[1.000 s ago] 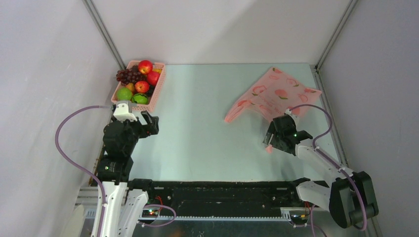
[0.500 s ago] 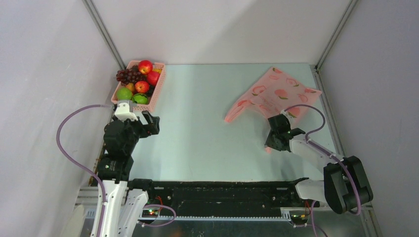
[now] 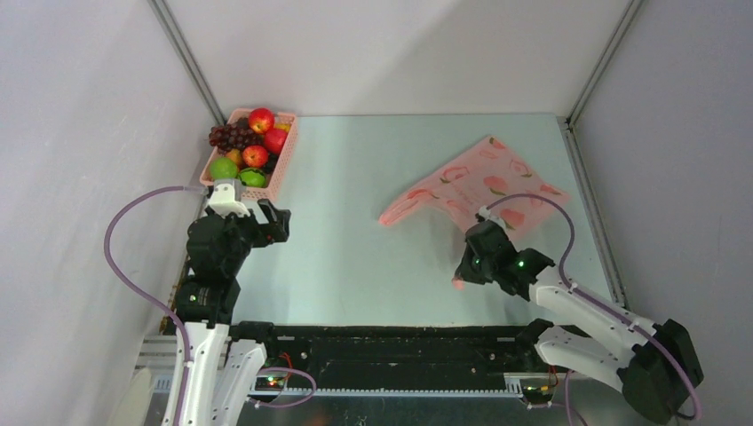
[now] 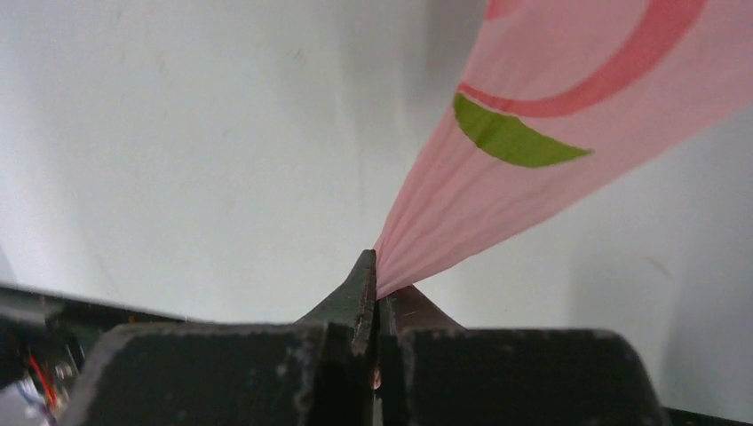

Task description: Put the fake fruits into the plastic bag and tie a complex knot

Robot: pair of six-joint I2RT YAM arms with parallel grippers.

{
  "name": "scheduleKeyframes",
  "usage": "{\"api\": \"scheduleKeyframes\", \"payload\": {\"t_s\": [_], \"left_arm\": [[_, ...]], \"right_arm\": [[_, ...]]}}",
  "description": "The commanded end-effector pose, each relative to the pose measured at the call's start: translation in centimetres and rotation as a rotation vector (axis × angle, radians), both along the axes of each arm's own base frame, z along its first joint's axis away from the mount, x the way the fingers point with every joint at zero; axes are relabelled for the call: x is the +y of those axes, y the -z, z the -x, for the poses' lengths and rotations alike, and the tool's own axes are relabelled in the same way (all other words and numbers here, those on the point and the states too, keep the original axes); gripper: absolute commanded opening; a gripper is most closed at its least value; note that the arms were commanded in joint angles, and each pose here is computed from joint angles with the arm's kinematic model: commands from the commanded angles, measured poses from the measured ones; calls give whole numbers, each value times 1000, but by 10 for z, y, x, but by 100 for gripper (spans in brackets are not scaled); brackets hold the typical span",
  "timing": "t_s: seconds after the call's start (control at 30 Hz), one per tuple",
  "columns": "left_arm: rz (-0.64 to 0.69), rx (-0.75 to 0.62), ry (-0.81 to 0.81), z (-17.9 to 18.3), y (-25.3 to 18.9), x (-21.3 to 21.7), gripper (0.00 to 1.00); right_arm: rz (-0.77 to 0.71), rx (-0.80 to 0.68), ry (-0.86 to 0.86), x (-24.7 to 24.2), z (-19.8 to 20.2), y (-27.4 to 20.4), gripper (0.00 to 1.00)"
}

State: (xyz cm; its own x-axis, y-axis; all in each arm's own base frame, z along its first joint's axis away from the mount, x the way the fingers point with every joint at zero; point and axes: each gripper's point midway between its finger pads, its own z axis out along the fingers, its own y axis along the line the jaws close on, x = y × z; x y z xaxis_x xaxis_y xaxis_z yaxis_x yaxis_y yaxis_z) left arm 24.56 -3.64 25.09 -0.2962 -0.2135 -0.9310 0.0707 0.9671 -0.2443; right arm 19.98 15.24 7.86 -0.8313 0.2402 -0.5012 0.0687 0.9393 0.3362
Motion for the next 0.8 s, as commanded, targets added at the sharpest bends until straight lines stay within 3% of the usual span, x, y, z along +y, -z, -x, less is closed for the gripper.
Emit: {"api": "scheduleKeyframes", "payload": {"t_s": [0.0,0.17,0.5,0.63,0.77], "left_arm": [[3,-22,4,-5,-4,0,94],[2,-23,-2,-5,-4,1,96],[5,-24,4,-6,-5,-1,99],[13,-41,17,-4,-9,-3,99],[17,-37,30,-4,-8,-6,99]], "right_arm": [[-40,49,-51,25,37,3,0],[-69,57,-112,62,72,6,8],[57,-41,-226,77,73,-25,71],[106,-163,-348,89,58,-56,82],[274,-253,-386,83,24,-72,86]]}}
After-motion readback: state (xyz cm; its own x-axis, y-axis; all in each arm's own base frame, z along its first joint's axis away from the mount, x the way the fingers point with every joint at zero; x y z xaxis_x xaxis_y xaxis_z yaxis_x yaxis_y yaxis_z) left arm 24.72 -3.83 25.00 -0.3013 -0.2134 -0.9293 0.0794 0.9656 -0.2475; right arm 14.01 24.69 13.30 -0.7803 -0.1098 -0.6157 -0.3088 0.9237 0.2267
